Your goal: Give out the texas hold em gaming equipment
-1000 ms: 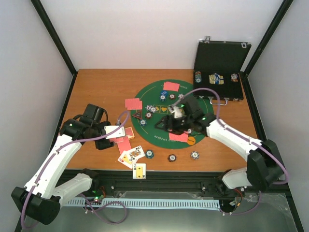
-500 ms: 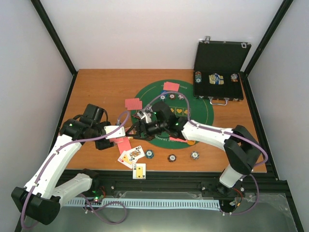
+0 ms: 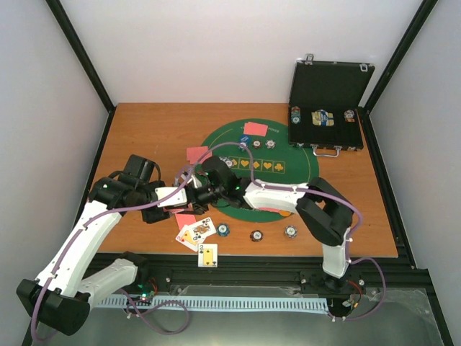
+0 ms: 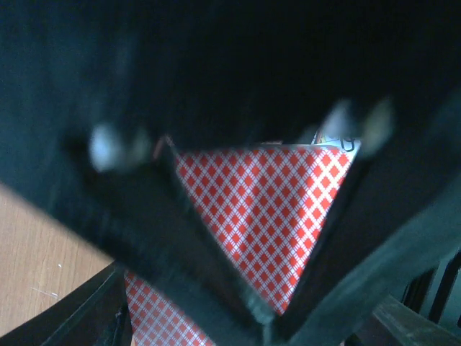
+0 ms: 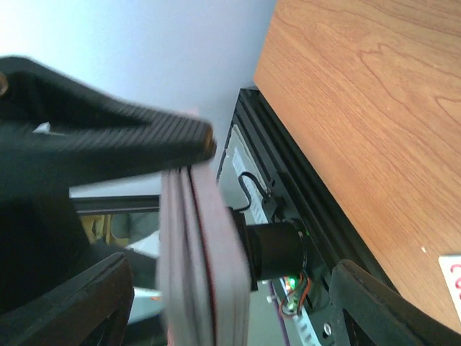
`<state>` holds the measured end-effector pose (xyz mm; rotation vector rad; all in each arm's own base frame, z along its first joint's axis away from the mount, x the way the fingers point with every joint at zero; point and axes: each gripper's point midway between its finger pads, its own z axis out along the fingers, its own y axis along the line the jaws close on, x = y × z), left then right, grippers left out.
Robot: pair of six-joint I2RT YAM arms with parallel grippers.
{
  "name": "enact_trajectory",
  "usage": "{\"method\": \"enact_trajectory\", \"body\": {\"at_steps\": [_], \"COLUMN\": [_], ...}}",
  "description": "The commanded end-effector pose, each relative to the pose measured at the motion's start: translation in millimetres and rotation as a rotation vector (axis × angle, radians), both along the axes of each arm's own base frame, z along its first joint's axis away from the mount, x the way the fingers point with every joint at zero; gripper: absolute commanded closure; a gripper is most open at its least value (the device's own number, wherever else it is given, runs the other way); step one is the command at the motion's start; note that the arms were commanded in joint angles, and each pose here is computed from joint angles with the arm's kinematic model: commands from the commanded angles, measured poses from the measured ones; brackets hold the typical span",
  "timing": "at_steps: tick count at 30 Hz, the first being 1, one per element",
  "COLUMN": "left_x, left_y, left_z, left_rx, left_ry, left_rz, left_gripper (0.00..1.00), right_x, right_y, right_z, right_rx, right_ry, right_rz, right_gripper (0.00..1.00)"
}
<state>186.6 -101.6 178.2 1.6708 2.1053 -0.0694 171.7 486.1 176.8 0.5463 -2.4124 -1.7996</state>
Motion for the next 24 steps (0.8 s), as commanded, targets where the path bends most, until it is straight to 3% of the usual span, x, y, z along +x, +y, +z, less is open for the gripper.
{"method": "enact_trajectory", "body": {"at_steps": [1,9,24], "left_x": [2.2,0.5,-0.2], "left_y": [-1.5,-0.5,1.0], "left_z": [15.8,15.6,17.4], "left_rx": [-0.021,-0.018,-0.014], "left_ry": [-0.036,-0.042,-0.056], "left_rz": [0.001,-0.004,-0.006], "left_gripper": [0.73,0.73,0.73], "right_x": [-0.3,3.4,21.3], "right_y": [23.7,25.4,-28.6], "right_z": [-1.5,-20.4,-54.0], "right_rx": [0.034,-0.006,-0.068], "right_ry": [0.019,0.042,0.079], "right_rz": [0.030,0.028,-0.039], "right_gripper": [0.26,0.31,0.41]}}
